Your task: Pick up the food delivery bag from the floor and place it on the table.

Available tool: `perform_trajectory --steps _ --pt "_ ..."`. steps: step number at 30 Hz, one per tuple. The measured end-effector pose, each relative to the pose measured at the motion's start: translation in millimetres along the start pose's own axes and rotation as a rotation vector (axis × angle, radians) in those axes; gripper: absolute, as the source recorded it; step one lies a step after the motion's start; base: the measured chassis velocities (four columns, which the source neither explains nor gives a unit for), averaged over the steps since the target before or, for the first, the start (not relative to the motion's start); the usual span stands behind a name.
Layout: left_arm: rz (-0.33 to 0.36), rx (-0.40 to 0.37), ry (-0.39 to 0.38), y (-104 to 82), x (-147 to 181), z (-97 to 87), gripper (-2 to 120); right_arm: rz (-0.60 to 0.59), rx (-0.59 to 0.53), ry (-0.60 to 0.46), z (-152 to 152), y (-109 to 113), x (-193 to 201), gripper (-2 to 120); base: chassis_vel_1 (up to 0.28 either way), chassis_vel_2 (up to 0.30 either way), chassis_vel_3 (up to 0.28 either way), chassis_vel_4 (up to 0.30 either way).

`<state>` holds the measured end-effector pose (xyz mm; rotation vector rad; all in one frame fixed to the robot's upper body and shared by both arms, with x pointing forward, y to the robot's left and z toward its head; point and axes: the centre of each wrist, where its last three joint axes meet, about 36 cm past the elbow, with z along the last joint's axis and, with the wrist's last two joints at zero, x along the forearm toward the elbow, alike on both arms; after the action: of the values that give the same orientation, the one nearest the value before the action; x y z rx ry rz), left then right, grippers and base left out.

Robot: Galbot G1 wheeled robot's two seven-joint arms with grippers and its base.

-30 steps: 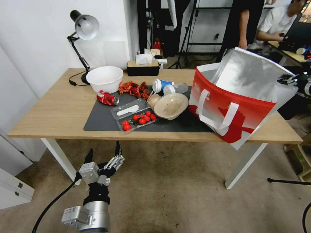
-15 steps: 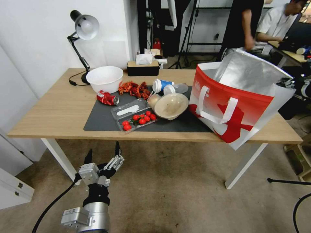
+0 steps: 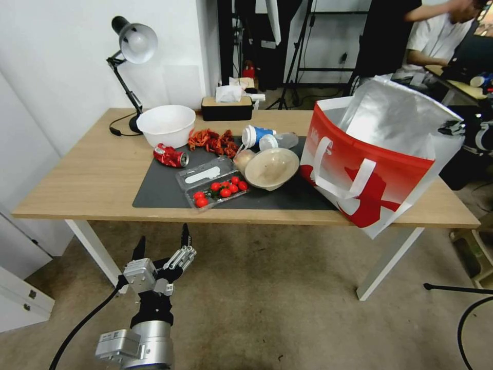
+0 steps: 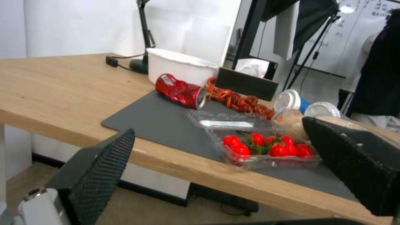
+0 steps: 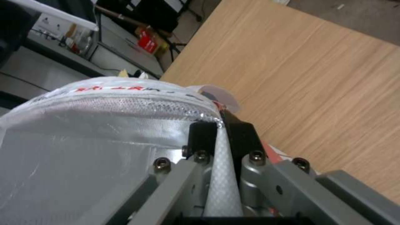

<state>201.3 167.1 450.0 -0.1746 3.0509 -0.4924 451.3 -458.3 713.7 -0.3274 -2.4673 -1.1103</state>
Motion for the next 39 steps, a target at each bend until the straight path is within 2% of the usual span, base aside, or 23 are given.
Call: perform_trajectory --steps 7,22,39 --pt "0.000 -0.001 0.001 0.3 0 0.2 100 -0.028 0.003 -0.017 0 -1 -7 0 0.000 0.000 0.000 0.000" --pt "0.000 0.000 0.002 1.0 1 -0.1 100 -0.064 0.024 -0.066 1 12 -32 0 0.000 0.000 0.000 0.000" --pt "-0.001 0.002 0.003 0.8 1 1.2 100 -0.059 0.020 -0.083 -3 8 -50 0 0.000 0.000 0.000 0.000"
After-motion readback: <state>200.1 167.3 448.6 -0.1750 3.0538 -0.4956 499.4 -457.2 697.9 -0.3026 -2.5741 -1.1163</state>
